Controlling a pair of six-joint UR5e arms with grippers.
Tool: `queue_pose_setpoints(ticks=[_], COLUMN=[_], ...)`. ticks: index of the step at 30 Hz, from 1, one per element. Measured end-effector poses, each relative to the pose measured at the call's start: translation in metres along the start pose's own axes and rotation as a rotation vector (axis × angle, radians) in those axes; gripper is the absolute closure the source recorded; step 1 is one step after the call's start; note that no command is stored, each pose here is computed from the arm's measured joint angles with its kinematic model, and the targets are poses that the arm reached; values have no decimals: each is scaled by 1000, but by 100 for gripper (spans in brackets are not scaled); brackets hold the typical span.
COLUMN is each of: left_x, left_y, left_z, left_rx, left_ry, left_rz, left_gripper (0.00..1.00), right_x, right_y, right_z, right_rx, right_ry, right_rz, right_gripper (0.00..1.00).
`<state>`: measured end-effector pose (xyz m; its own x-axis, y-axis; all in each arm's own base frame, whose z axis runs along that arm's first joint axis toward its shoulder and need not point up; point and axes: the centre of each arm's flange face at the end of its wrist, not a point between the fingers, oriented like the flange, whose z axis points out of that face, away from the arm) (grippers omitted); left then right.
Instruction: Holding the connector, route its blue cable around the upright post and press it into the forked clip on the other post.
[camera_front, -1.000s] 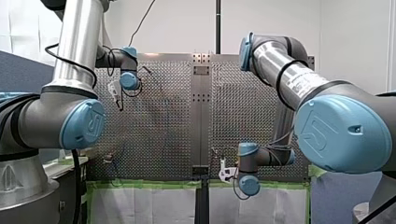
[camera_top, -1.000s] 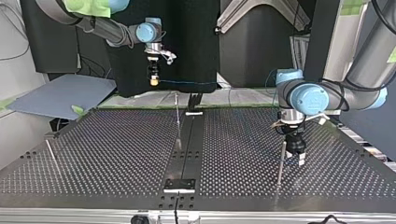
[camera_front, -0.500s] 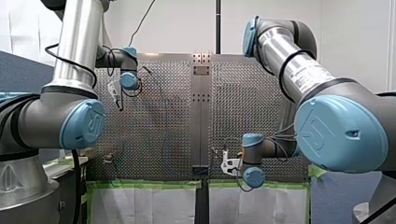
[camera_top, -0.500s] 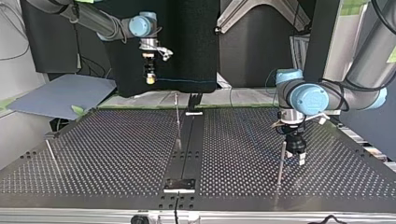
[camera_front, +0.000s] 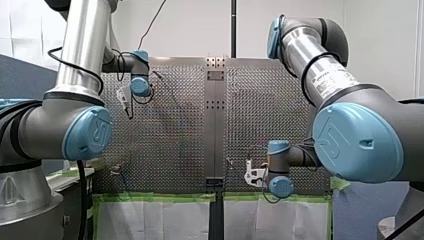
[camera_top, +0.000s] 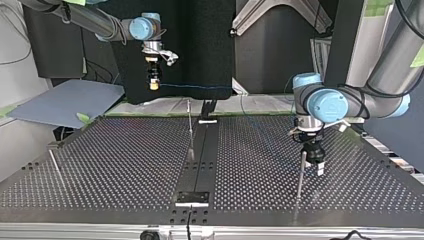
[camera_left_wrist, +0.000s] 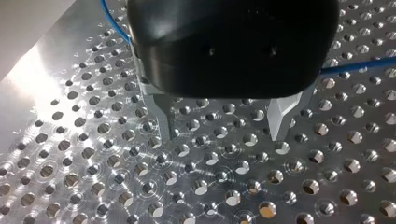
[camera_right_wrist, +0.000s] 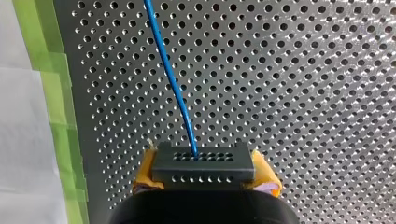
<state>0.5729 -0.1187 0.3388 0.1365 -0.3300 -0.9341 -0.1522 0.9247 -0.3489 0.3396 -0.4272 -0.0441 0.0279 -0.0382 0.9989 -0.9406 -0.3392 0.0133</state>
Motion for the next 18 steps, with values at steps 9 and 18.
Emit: queue_pose_setpoints(ticks=[9,18], left_x=[1,0], left_y=[-2,-1], left_z=[-1,0], left_rx=[2,7], left_ry=[2,-1], left_rz=[-2,-56], left_gripper=[0,0], right_x=[0,-1], right_y=[0,0], right_z=[2,2], right_rx=[42,49], right_ry=[9,9], right_rz=[2,1], right_gripper=[100,100])
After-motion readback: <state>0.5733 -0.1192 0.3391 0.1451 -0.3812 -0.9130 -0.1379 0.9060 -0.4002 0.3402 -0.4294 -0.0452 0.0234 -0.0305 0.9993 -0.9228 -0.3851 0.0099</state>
